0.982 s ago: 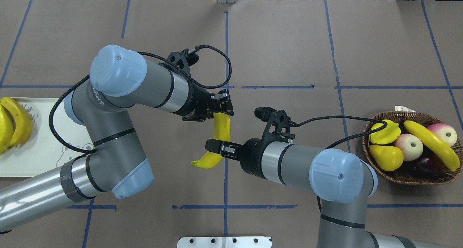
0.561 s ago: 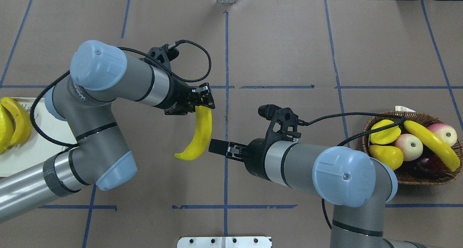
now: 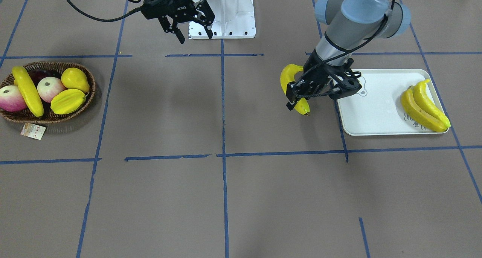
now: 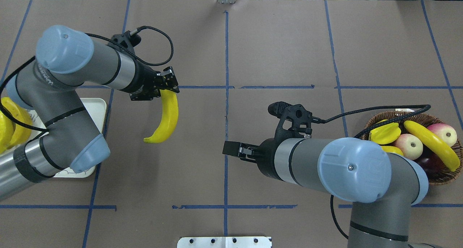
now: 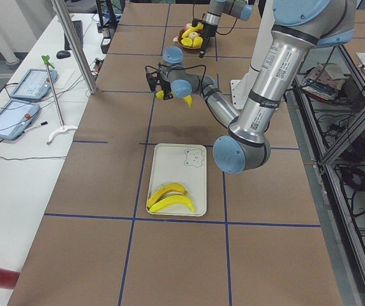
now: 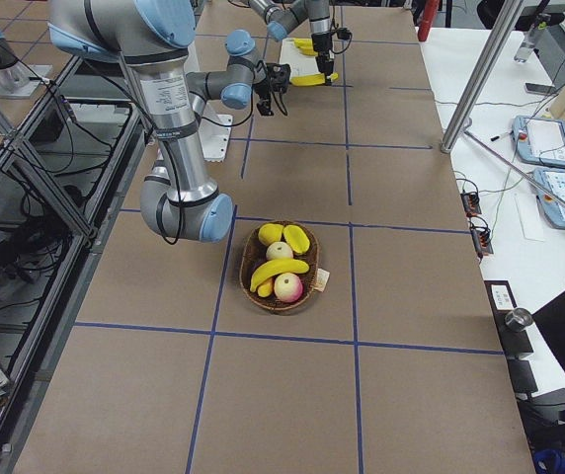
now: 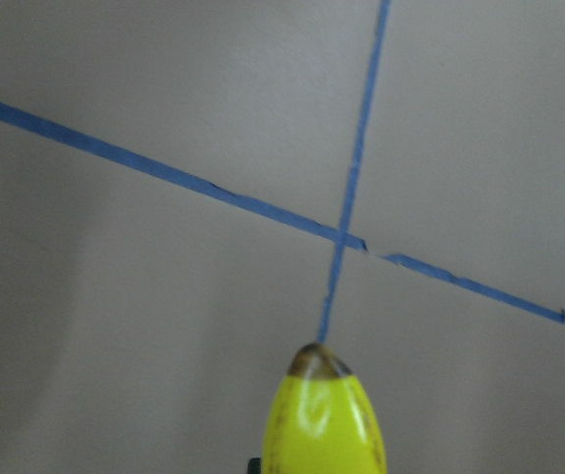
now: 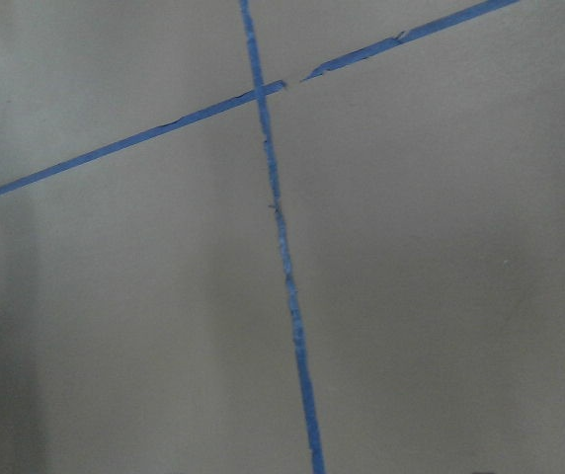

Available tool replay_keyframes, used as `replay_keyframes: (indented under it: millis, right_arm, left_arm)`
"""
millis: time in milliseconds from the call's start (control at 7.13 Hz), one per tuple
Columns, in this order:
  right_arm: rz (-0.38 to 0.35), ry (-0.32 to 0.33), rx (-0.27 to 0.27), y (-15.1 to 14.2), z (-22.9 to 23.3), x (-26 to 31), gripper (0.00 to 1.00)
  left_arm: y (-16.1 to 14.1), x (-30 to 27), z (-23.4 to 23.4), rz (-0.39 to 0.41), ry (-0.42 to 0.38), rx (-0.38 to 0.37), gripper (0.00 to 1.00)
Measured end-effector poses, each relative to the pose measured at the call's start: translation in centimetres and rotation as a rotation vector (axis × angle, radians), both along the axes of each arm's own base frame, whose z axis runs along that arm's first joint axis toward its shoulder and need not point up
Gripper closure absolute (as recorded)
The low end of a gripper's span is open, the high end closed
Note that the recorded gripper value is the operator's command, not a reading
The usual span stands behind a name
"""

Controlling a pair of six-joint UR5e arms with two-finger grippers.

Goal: Transfer all bananas from basket to plate

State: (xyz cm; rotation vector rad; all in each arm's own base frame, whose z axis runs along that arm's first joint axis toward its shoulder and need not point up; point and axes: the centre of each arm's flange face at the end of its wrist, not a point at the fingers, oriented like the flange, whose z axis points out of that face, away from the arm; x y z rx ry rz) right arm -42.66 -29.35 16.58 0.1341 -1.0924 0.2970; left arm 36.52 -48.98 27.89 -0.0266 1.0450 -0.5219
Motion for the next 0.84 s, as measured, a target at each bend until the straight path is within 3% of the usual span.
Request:
replay_keyframes:
  millis: [421,842]
  right_arm:
    - [0.009,0.118,-0.049,-3.2,1.9,2.7,0.00]
    - [-0.026,0.226,-0.064,-4.3,2.7,5.3,0.00]
  left_arm:
    - [-0.4,-8.4,10.3,-0.111,-0.178,-0.196,0.97]
    - [0.2,-14.2,19.3,-0.187,-0.274,-0.326,0.97]
